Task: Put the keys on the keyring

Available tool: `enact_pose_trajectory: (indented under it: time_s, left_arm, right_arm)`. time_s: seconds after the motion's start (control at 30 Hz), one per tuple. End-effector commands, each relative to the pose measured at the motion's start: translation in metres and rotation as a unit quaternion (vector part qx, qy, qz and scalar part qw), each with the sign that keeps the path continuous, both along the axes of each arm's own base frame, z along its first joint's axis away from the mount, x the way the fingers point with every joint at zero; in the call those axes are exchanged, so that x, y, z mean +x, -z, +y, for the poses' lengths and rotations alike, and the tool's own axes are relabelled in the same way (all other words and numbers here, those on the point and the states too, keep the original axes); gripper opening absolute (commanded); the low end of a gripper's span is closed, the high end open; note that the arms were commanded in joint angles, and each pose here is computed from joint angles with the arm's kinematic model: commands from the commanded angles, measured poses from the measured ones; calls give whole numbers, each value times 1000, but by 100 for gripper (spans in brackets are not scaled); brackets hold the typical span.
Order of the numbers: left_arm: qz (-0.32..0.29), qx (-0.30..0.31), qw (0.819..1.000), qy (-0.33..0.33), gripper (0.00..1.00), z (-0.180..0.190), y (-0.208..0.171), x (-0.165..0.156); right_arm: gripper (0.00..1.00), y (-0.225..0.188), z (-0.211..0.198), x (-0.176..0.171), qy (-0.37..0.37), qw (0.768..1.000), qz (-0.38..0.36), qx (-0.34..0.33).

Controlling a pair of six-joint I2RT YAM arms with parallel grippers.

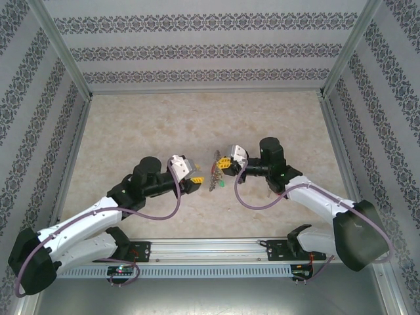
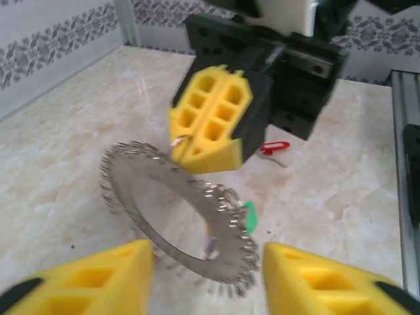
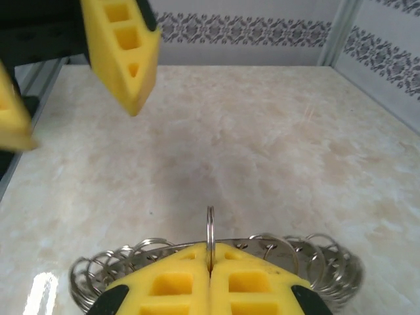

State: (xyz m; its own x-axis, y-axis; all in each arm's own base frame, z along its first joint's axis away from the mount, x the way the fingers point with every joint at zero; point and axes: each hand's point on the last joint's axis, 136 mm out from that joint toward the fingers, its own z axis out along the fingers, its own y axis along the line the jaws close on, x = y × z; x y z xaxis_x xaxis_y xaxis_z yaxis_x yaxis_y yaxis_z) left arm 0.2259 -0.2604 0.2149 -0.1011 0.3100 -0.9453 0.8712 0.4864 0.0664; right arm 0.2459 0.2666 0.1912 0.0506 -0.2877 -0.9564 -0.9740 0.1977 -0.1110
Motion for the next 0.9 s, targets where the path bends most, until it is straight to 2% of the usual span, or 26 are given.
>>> enact_pose_trajectory:
  time_s: [0.0, 0.13, 0.37, 0.63, 0.87]
  left_arm:
    - [-9, 14, 1000, 13, 37, 4, -1, 10]
    - [-10, 17, 998, 54, 38, -3, -6, 11]
    - [-11, 53, 988, 141, 39, -14, 2, -7]
    - [-15, 97, 980, 173, 39, -14, 12, -9]
    - [-14, 101, 979, 177, 38, -24, 25, -3]
  right_arm:
    - [0, -12, 10, -15, -66, 996, -57, -13]
    - [0, -5, 17, -22, -82, 992, -81, -42]
    - [0, -5, 24, -29, -96, 986, -124, -64]
    - [0, -3, 24, -29, -89, 982, -143, -85]
    - [0, -4, 27, -32, -101, 984, -128, -73]
